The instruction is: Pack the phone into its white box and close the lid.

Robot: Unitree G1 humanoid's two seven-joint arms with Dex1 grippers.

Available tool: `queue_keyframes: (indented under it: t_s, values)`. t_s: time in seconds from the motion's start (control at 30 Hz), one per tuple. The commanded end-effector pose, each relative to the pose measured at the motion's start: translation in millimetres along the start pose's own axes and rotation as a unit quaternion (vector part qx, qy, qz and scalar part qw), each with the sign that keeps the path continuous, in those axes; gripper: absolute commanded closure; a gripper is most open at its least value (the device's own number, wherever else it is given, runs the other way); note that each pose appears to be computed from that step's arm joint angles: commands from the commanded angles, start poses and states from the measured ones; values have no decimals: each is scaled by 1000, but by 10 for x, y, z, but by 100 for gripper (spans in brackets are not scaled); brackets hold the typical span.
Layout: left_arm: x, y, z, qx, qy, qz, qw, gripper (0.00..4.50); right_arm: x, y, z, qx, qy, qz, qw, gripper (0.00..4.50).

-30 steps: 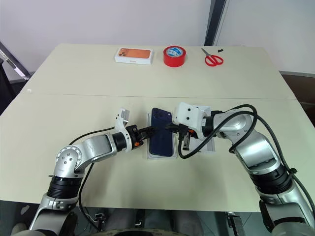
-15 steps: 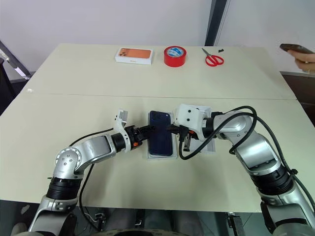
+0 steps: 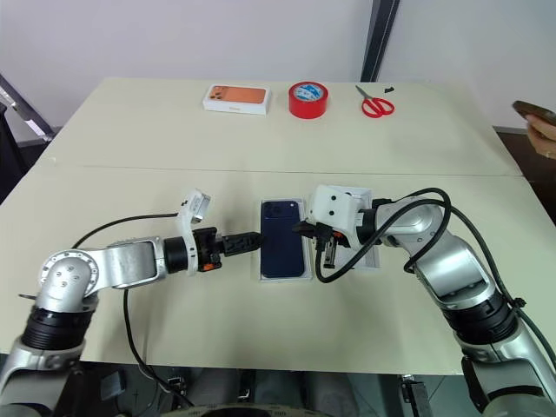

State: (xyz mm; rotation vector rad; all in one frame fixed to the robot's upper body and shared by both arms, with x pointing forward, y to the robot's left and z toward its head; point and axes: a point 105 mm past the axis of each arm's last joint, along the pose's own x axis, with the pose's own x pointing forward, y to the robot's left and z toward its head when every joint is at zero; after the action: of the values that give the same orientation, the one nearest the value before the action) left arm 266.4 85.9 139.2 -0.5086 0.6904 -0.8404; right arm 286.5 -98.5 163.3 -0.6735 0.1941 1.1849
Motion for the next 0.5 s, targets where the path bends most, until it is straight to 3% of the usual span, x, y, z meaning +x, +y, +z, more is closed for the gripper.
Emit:
queue_keyframes:
  t_s: [0.03,0.13,0.2,0.27,0.3,0.37,0.5]
  values:
    - [-99,-68,147,31,-29,-13,999,10,-29,-39,68,-21,-6,-7,1000,450]
    - [-169,58,265,61,-55,24,996,10,-36,-58,13,-20,7,-13,1000,450]
    - [-245,248,318,140,-53,95,984,10,-54,-95,-68,-22,28,-25,999,450]
    - [-312,392,316,222,-32,148,963,62,-73,-133,-125,-21,42,-35,998,450]
    - [-327,423,311,242,-27,155,957,94,-74,-139,-134,-21,44,-37,998,450]
    - [-318,418,317,301,-23,155,941,196,-97,-181,-198,-30,69,-47,996,450]
    - [-158,462,258,344,19,142,928,401,-74,-248,-303,-57,115,-69,989,450]
